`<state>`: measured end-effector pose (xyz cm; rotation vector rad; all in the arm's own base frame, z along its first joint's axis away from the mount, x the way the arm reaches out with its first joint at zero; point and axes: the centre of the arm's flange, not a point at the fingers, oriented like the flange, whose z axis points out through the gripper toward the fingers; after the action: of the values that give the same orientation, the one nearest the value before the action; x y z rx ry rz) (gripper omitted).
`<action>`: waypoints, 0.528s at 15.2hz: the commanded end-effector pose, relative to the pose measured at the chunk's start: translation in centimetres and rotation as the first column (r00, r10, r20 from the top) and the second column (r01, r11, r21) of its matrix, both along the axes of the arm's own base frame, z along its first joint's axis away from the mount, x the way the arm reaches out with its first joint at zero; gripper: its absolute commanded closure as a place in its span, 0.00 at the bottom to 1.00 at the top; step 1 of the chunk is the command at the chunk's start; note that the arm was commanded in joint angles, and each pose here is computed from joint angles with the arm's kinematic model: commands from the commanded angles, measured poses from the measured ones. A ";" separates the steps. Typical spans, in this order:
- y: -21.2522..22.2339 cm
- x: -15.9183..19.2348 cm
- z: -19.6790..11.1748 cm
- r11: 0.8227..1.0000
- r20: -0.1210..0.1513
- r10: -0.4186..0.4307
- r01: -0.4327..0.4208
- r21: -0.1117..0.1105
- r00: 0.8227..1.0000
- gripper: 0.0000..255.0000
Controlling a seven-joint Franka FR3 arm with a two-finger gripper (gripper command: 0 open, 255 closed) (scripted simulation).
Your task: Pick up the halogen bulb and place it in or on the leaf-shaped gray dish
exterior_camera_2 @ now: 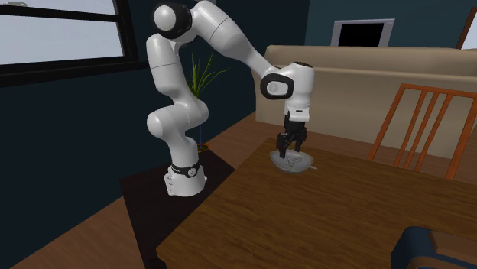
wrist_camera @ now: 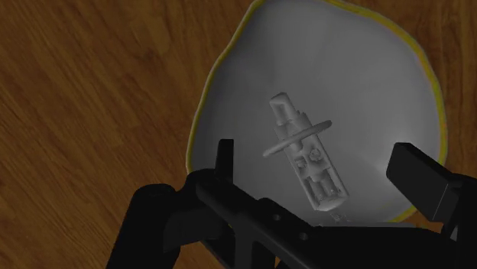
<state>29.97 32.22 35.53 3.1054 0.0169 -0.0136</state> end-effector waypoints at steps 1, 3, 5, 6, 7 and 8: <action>0.0 0.0 1.3 1.000 0.000 0.000 0.000 0.000 1.000 0.00; 0.1 0.0 4.0 1.000 0.000 0.000 0.000 0.000 1.000 0.00; 0.2 0.0 5.0 1.000 0.000 0.000 0.000 0.000 1.000 0.00; 0.2 0.0 5.0 1.000 0.000 0.000 0.000 0.000 1.000 0.00; 0.2 0.0 5.0 1.000 0.000 0.000 0.000 0.000 1.000 0.00; 0.2 0.0 5.0 1.000 0.000 0.000 0.000 0.000 1.000 0.00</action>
<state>30.01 32.41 40.45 3.1057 0.0169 -0.0131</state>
